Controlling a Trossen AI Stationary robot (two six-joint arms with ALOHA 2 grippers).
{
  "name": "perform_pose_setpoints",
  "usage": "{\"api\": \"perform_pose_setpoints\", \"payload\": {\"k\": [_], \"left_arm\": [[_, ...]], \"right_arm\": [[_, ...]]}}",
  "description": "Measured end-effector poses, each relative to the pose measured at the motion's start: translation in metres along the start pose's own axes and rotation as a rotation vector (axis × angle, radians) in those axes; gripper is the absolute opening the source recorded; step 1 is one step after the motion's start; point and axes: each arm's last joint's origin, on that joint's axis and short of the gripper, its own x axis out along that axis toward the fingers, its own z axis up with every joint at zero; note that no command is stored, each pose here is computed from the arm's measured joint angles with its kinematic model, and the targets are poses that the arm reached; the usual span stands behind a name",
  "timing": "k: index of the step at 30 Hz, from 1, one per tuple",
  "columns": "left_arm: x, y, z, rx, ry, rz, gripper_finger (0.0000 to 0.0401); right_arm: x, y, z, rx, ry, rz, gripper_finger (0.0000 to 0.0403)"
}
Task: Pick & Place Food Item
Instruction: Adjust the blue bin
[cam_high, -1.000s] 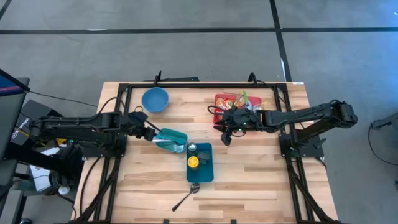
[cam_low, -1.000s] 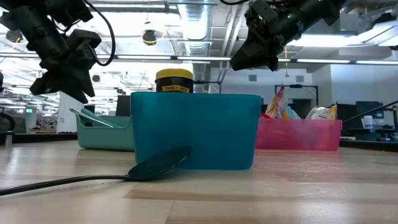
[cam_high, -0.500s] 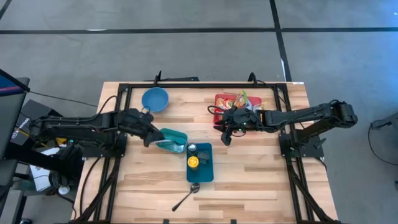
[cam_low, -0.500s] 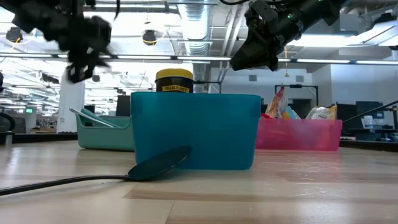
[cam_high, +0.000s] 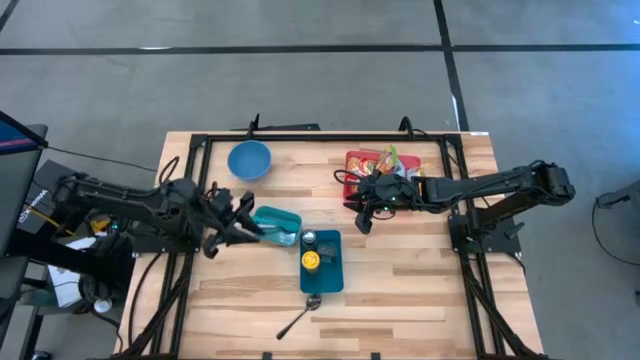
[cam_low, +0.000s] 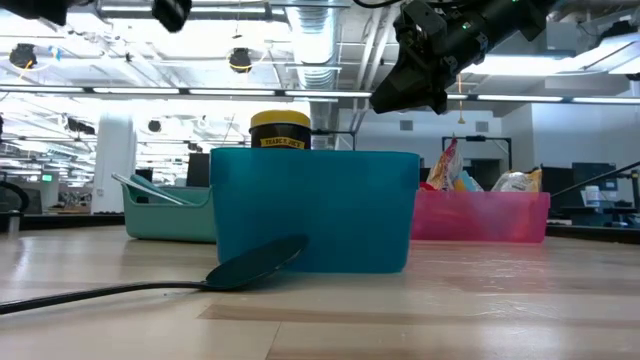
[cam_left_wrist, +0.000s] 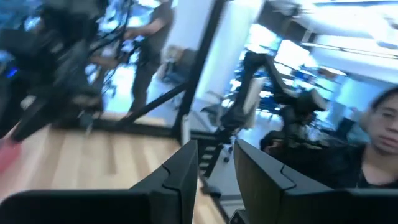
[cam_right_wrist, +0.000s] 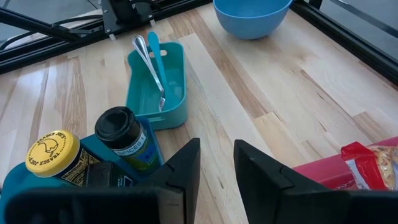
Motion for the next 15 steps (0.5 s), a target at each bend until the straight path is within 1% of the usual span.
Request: {"api": "perform_pose_setpoints", "payload": {"k": [6,8,11,15], "left_arm": [[0.010,-0.016,-0.001,0.125,-0.046,-0.117,0.0099],[0.016,-0.019,-0.004,0.157,-0.042,-0.143,0.0099],[0.024,-0.021,-0.012,0.174,-0.011,-0.170,0.0099],[0.036,-0.021,-0.028,0.144,0.078,-0.177,0.0099]], "right_arm": [[0.000,0.000,0.000,-0.001,0.004,-0.001,0.0093],[0.000,0.000,-0.001,-0.002,0.009,-0.002,0.0093],[0.000,-0.001,-0.003,-0.006,0.033,-0.009,0.0093],[0.000,-0.002,-0.008,-0.015,0.080,-0.021,0.0093]]}}
